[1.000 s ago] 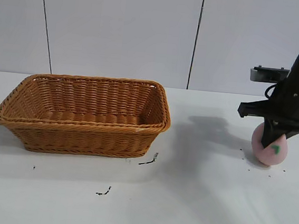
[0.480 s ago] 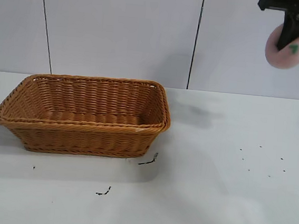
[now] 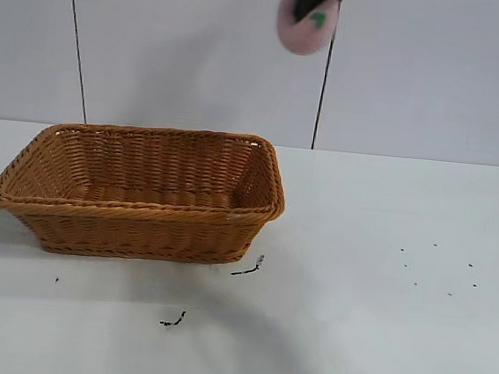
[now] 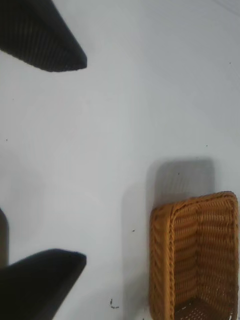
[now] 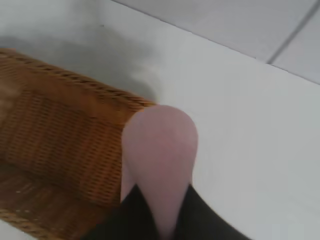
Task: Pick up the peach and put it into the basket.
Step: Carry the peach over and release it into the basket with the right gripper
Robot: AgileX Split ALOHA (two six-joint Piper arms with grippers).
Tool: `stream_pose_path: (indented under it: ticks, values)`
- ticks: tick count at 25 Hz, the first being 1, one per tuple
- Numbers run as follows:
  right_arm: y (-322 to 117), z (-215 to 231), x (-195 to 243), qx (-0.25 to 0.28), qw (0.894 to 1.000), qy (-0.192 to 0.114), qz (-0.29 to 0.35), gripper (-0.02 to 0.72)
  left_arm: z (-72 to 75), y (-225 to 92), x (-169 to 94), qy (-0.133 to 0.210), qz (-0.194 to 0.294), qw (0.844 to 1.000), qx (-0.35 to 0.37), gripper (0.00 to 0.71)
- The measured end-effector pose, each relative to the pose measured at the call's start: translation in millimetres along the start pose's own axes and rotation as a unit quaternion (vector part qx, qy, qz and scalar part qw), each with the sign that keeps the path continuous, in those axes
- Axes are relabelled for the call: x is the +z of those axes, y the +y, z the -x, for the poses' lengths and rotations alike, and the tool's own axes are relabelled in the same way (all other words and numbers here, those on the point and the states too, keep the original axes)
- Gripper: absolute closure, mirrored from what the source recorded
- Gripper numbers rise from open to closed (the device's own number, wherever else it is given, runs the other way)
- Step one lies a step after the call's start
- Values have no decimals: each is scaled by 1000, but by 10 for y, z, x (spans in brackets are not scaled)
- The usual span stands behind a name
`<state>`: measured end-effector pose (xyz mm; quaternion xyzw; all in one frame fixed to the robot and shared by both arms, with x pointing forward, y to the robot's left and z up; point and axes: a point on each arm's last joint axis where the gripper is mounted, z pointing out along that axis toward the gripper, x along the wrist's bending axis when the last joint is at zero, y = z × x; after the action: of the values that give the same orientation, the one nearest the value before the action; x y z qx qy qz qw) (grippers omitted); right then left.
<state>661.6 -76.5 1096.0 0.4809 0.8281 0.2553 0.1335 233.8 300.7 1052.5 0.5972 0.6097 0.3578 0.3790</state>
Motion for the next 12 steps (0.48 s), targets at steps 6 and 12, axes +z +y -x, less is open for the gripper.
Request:
stream_pose_path:
  ticks: [6,12]
  values:
    - [-127,-660,653,-54,997,38,-31,719,0,0,0,0,0,1000,0,17]
    - [-319,-805,1374,-64,996,42,-40,720,0,0,0,0,0,1000,0,17]
